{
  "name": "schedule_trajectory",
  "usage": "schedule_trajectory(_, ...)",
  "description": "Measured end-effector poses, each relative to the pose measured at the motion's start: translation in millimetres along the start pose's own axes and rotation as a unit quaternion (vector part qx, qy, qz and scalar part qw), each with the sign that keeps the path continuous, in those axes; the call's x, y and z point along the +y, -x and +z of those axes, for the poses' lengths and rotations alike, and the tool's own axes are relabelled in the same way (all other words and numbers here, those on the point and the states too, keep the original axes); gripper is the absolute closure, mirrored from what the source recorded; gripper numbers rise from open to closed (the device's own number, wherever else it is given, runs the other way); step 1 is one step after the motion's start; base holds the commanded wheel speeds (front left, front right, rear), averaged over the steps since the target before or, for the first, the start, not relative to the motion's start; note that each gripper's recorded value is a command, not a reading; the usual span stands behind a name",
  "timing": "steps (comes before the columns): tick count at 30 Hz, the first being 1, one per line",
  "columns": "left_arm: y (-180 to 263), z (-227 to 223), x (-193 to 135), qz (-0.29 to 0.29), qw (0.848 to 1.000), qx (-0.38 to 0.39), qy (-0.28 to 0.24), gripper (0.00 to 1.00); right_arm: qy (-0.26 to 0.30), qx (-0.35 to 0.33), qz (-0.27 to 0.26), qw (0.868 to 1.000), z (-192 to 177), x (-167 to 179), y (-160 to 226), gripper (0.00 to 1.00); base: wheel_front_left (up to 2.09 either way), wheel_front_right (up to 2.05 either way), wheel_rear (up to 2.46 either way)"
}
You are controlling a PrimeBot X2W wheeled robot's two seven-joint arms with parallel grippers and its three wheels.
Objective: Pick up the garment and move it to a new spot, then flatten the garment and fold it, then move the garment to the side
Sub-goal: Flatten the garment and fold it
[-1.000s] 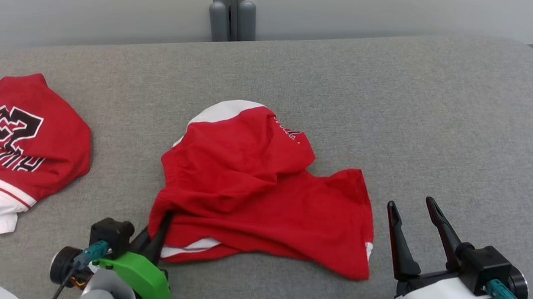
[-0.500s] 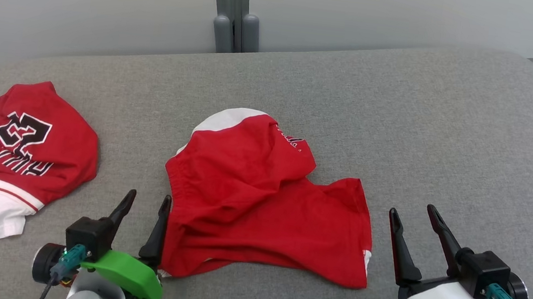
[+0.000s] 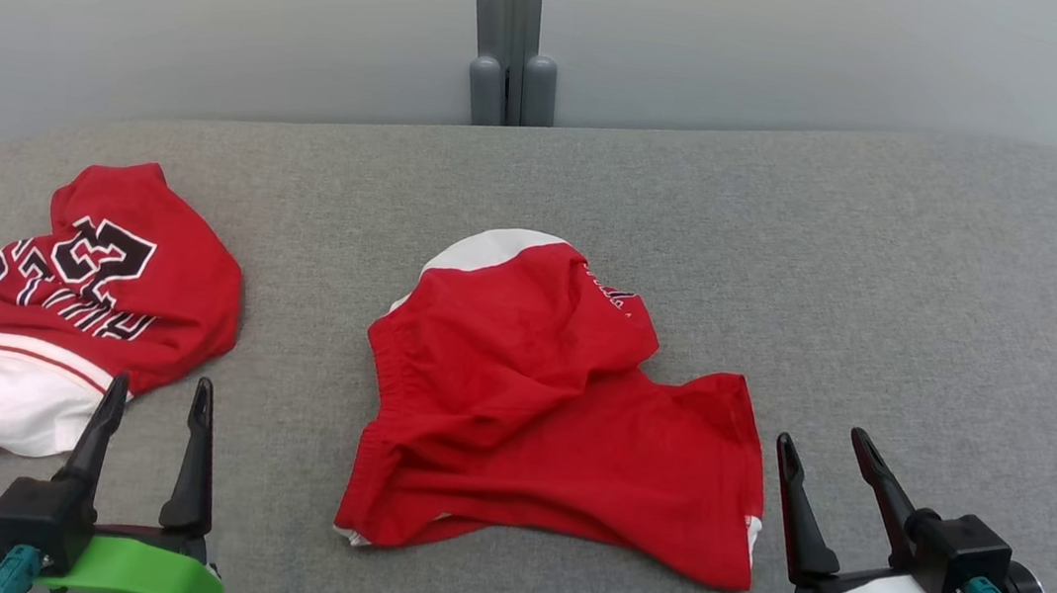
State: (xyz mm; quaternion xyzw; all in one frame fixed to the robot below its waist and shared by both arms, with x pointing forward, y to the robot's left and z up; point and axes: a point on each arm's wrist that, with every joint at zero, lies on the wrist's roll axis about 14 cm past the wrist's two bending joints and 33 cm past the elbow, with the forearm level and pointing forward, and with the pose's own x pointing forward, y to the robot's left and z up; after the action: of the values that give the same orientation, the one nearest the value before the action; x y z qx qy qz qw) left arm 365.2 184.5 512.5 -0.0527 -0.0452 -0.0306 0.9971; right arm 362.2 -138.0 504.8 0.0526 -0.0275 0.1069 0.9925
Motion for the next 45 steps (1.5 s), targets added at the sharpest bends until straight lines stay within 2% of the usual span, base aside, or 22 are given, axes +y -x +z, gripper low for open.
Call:
schedule_trajectory(9, 8.7, 3.3, 7.3, 0.009, 1.0, -0.005, -0.013, 0.0, 0.008, 0.029, 0.012, 0.999, -15.2, 1.9, -3.2, 0.0, 0.0, 0.0, 0.0)
schedule_trajectory(15, 9.3, -2.6, 9.3, 0.009, 1.0, 0.005, -0.017, 0.0, 0.038, 0.058, 0.028, 0.997, -21.3, -3.2, -24.1, 0.0, 0.0, 0.0, 0.0)
schedule_trajectory(23, 11.4, -1.7, 20.7, 0.026, 0.999, 0.004, -0.021, 0.0, 0.053, 0.14, 0.042, 0.988, -59.4, -7.2, -41.8, 0.0, 0.0, 0.0, 0.0)
schedule_trajectory(32, 14.4, -8.6, 30.5, 0.045, 0.999, 0.015, -0.018, 0.0, 0.055, 0.204, 0.07, 0.975, -97.5, 4.9, -62.1, 0.0, 0.0, 0.0, 0.0)
schedule_trajectory(33, 13.7, -9.5, 31.2, 0.047, 0.999, 0.017, -0.018, 0.0, 0.05, 0.21, 0.069, 0.974, -101.6, 5.1, -64.4, 0.41, 0.0, 0.0, 0.0)
schedule_trajectory(34, 13.1, -10.4, 32.2, 0.049, 0.998, 0.018, -0.018, 0.0, 0.049, 0.219, 0.071, 0.972, -106.7, 6.0, -66.0, 0.66, 0.0, 0.0, 0.0)
schedule_trajectory(35, 12.7, -11.1, 32.5, 0.049, 0.998, 0.019, -0.017, 0.0, 0.05, 0.224, 0.074, 0.97, -110.5, 6.8, -66.7, 1.0, 0.0, 0.0, 0.0)
schedule_trajectory(40, 12.1, -18.3, 36.0, 0.057, 0.998, 0.03, -0.015, 0.0, 0.036, 0.195, 0.093, 0.976, -105.2, 21.4, -83.8, 1.0, 0.0, 0.0, 0.0)
schedule_trajectory(45, 7.1, -23.9, 28.2, 0.046, 0.998, 0.036, -0.01, 0.0, 0.006, 0.137, 0.072, 0.988, -72.7, 8.9, -102.8, 1.0, 0.0, 0.0, 0.0)
